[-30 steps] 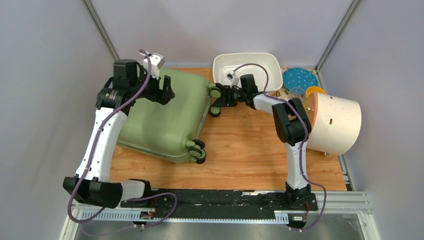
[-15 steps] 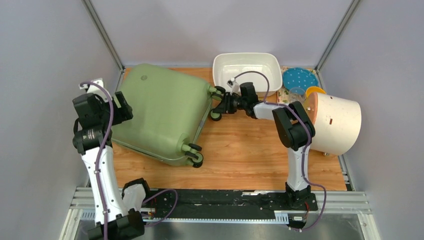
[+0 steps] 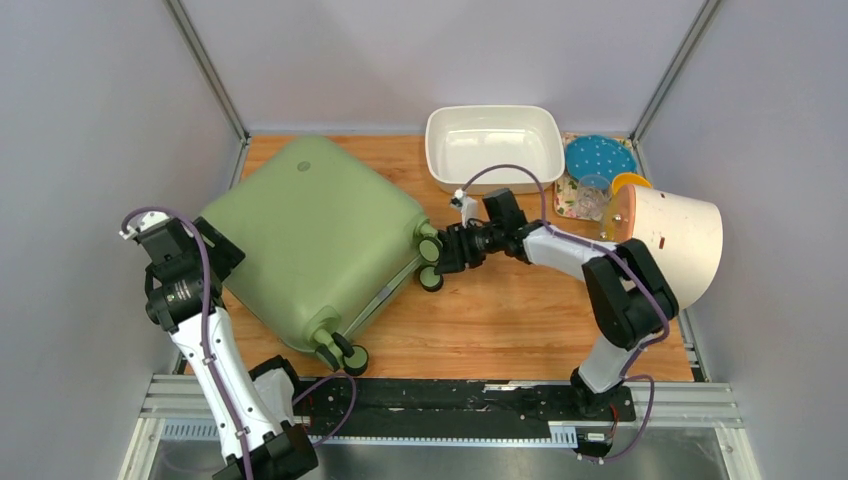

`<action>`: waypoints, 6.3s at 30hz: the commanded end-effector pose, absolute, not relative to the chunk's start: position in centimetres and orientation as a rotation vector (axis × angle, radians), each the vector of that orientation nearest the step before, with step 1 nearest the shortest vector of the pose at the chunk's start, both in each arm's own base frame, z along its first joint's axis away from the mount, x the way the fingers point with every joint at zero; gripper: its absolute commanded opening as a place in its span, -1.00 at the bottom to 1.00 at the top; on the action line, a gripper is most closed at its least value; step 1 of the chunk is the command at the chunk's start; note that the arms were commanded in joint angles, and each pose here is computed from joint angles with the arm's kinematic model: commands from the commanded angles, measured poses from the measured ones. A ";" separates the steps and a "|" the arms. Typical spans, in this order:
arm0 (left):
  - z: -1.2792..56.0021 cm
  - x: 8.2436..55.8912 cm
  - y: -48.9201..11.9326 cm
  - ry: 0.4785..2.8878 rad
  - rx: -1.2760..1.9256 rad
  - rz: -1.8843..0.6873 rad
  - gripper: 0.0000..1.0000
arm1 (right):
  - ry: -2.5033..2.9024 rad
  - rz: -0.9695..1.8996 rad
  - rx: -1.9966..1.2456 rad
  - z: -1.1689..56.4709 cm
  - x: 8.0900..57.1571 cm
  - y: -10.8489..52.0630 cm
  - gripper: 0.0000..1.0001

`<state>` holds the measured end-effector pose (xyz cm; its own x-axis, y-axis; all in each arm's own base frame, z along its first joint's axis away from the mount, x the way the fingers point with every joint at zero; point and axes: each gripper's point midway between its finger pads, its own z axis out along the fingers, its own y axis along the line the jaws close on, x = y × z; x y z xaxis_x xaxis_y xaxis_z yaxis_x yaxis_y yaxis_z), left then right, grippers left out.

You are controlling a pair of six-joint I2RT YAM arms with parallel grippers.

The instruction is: Open, take out, and arrange the luggage

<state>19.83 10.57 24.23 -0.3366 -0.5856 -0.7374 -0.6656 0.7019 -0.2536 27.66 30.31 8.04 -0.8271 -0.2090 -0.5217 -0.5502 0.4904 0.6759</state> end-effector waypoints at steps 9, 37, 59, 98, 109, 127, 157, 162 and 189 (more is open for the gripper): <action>17.5 21.5 10.9 2.082 -1.182 -0.017 0.57 | 2.047 0.886 -0.689 21.2 39.2 22.8 0.11; 22.4 36.6 3.8 2.262 -0.011 -0.366 0.53 | 1.944 1.133 -1.024 18.6 31.8 34.9 0.18; 12.0 21.5 10.9 2.338 -1.070 -0.458 0.42 | 2.097 0.956 -0.932 17.4 33.5 30.7 0.20; 21.6 24.3 3.6 2.281 -0.236 -0.673 0.65 | 2.038 1.118 -0.924 18.9 32.6 34.0 0.21; 17.8 15.2 0.1 2.474 0.110 -0.535 0.78 | 2.144 1.152 -1.077 20.3 24.0 28.4 0.32; 12.8 17.7 0.2 2.524 0.152 -0.619 0.71 | 2.162 1.379 -1.122 19.4 20.5 36.4 0.40; 29.7 28.8 -4.2 1.974 0.530 -0.519 0.82 | 1.748 0.840 -1.067 21.0 29.2 27.8 0.78; 28.9 28.8 -7.7 1.936 0.704 -0.525 0.82 | 1.586 0.836 -1.043 19.3 30.0 29.2 0.67; 27.8 31.6 -9.0 1.993 0.704 -0.514 0.79 | 1.337 0.997 -1.036 14.3 28.6 36.6 -0.06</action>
